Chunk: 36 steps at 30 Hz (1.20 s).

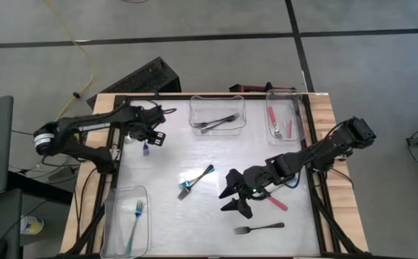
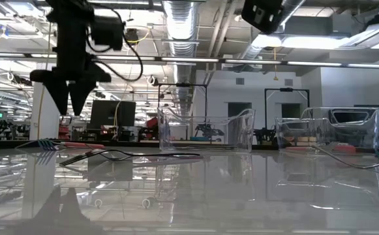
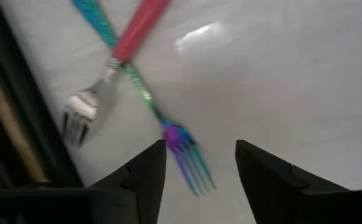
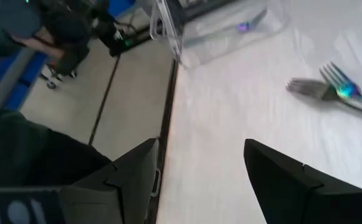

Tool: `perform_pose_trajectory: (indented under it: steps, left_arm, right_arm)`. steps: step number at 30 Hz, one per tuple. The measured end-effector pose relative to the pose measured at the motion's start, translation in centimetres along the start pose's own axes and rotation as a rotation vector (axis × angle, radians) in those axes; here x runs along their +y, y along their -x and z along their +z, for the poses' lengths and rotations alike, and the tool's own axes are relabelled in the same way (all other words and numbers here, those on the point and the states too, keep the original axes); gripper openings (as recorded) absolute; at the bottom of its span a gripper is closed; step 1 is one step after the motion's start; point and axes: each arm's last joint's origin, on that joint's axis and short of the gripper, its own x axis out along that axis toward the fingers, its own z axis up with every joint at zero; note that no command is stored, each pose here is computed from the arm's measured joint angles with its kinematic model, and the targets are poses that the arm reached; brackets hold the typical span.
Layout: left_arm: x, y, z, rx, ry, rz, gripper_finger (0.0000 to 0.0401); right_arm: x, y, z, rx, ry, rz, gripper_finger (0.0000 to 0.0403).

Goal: Sort silverware by color (type)
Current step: Put the top left blue fork into the bottom left transparent bin

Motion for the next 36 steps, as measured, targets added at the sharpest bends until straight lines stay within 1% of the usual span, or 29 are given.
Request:
perform_pose_trajectory:
  steps: [5,11,15,18,21,25,28,30,33,36]
  left_arm:
    - [0.8,-2.4,0.7,0.069,0.043,0.054,0.0192]
    - [3.0,-5.6,-0.3,0.130,0.136,0.082,0.0192]
    - [3.3,-6.8,-0.3,0.100,0.173,0.031,0.0192]
    - [3.1,-7.2,-0.1,0.048,0.206,-0.008,0.0192]
    - [3.3,-7.7,-0.1,0.013,0.251,0.002,0.0192]
    - [4.0,-8.3,-0.5,0.019,0.304,0.012,0.0188]
    - [4.2,-8.7,-0.9,0.022,0.307,0.014,0.0168]
    - [4.3,-8.9,-1.2,0.030,0.306,0.020,0.0144]
    - [4.4,-8.9,-1.4,0.042,0.301,0.031,0.0094]
    - [4.3,-8.9,-1.5,0.038,0.288,0.038,0.0035]
  right_arm:
    - [0.0,0.0,-0.5,0.043,0.001,-0.018,0.0265]
    - [0.1,0.0,-1.1,0.091,0.001,-0.019,0.0265]
    - [0.0,0.0,-1.1,0.101,-0.001,-0.021,0.0265]
    - [-0.3,0.1,-0.9,0.109,-0.008,-0.008,0.0265]
    - [-0.5,0.1,-0.8,0.117,-0.013,0.004,0.0265]
    - [-0.5,0.1,-0.8,0.120,-0.019,0.002,0.0265]
    - [-0.5,0.1,-0.8,0.123,-0.030,0.002,0.0265]
    - [-0.5,0.1,-0.8,0.123,-0.039,0.002,0.0265]
    - [-0.5,0.1,-0.8,0.123,-0.045,0.002,0.0265]
    - [-0.4,0.1,-0.8,0.121,-0.051,0.004,0.0265]
